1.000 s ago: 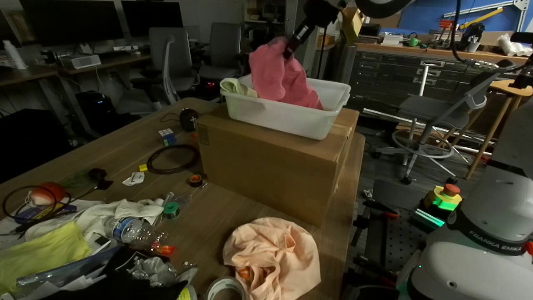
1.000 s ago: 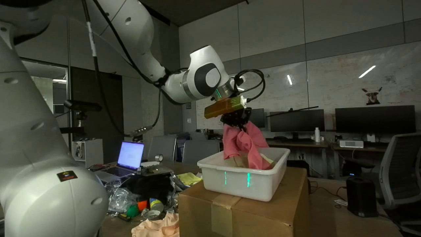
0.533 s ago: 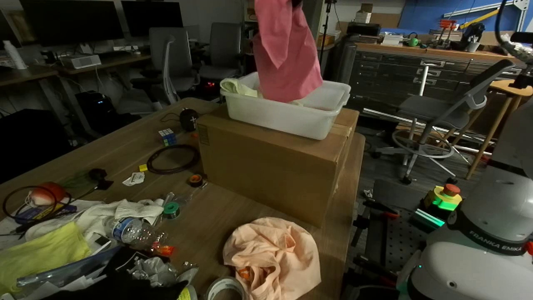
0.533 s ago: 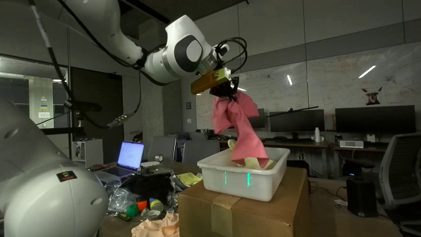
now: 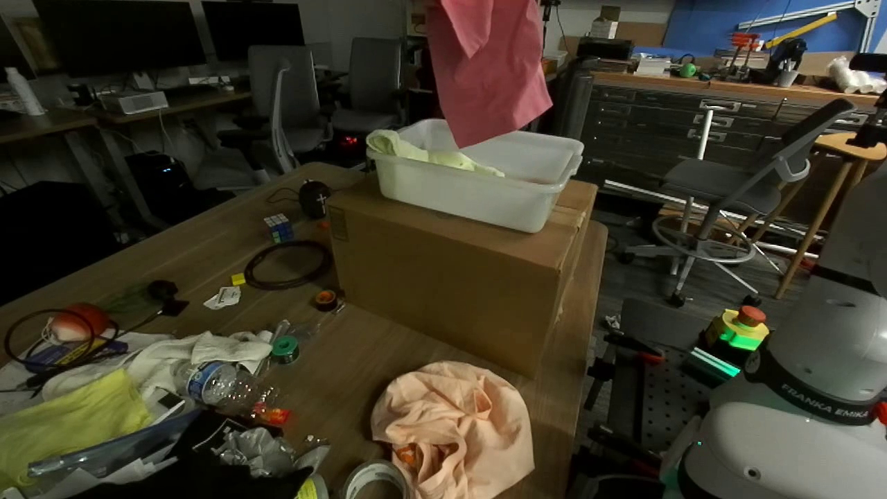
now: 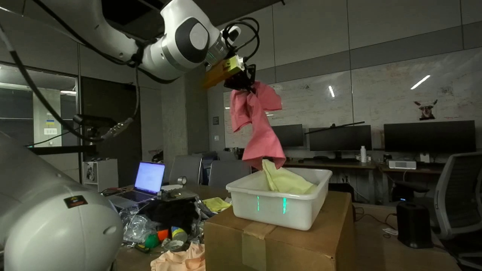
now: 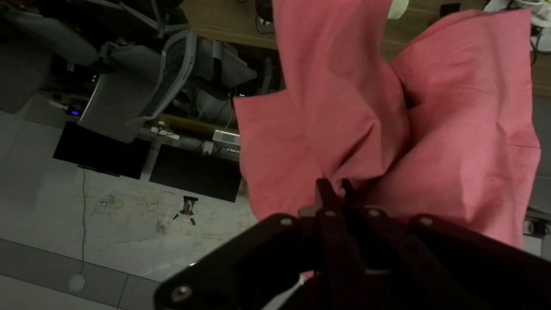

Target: Pick the clothes in the box and put them on the table

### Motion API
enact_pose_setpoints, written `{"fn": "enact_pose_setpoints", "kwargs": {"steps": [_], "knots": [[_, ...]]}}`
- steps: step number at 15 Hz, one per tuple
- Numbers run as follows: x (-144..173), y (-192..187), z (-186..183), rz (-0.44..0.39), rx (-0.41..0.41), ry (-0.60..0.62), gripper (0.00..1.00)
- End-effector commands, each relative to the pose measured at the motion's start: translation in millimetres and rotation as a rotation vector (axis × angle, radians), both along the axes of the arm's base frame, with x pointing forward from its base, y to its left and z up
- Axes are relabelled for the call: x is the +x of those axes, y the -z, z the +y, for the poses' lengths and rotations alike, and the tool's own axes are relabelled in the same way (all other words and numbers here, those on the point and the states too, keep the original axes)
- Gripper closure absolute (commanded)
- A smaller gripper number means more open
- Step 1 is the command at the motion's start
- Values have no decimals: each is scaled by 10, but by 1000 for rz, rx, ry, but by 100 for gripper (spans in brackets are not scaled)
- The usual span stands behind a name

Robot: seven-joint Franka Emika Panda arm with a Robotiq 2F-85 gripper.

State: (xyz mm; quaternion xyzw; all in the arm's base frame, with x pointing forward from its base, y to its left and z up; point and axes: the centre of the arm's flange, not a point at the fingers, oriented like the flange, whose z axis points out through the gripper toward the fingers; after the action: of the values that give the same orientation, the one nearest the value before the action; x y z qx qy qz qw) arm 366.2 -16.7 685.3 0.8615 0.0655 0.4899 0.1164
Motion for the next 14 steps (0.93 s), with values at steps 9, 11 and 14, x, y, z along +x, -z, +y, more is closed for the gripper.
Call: {"fn": "enact_pose_setpoints", "kwargs": {"steps": [9, 11, 14], "knots": [[182, 497, 1362, 199, -295, -244, 99], [169, 592, 1576, 218, -319, -300, 99], [122, 755, 1855, 252, -351, -384, 99]]}}
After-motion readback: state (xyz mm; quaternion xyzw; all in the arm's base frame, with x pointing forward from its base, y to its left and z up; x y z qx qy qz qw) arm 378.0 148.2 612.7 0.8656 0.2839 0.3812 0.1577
